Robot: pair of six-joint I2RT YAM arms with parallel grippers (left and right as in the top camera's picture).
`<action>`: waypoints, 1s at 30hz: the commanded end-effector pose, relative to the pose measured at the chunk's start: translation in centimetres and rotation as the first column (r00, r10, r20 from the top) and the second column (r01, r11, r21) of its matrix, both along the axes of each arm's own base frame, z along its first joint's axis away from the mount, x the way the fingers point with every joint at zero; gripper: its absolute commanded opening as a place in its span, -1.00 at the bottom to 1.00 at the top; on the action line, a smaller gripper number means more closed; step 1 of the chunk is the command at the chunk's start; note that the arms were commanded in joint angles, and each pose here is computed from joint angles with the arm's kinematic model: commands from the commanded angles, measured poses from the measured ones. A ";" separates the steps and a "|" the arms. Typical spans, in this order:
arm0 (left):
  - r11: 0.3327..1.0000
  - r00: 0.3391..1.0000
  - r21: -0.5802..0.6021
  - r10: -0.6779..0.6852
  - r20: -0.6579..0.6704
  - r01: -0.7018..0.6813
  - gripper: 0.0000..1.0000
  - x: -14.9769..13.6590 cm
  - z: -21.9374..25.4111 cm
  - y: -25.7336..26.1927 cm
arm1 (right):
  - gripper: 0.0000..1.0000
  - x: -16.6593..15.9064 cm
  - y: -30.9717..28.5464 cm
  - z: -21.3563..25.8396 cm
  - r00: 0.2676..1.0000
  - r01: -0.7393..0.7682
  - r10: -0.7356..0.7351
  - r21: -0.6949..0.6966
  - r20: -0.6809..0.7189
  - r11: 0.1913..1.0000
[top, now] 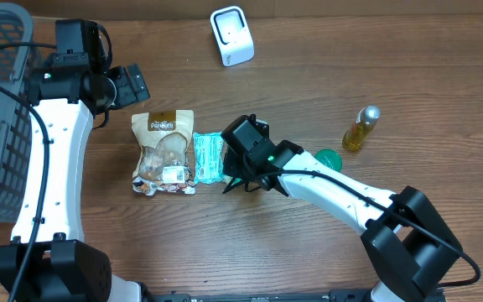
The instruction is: Scan the item barcode
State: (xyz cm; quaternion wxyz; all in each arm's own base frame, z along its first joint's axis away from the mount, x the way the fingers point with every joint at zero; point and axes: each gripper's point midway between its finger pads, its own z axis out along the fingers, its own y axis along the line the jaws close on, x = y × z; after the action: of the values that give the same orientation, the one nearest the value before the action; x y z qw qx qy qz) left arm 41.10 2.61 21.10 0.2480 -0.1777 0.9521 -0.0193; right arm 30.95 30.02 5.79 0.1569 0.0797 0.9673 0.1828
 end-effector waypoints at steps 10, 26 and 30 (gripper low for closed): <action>1.000 1.000 0.007 -0.012 0.012 0.012 0.99 0.2 0.4 -0.2 | -0.54 -0.6 2.1 -1.0 0.999 -0.041 0.041 0.027 -0.006 0.999; 1.000 1.000 0.007 -0.012 0.011 0.012 0.99 0.2 0.4 -0.2 | 0.03 -0.9 5.0 0.1 0.966 -0.256 0.250 0.111 0.062 0.960; 1.000 1.000 0.007 -0.012 0.011 0.012 0.99 0.2 0.4 -0.2 | 0.00 -0.8 4.5 -0.1 0.969 -0.246 0.241 0.093 0.058 0.965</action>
State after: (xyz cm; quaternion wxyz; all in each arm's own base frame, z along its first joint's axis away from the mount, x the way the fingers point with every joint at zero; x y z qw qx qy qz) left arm 41.11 2.61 21.11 0.2481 -0.1777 0.9521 -0.0194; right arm 30.15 34.32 5.61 0.1499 -0.0168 0.9568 0.2484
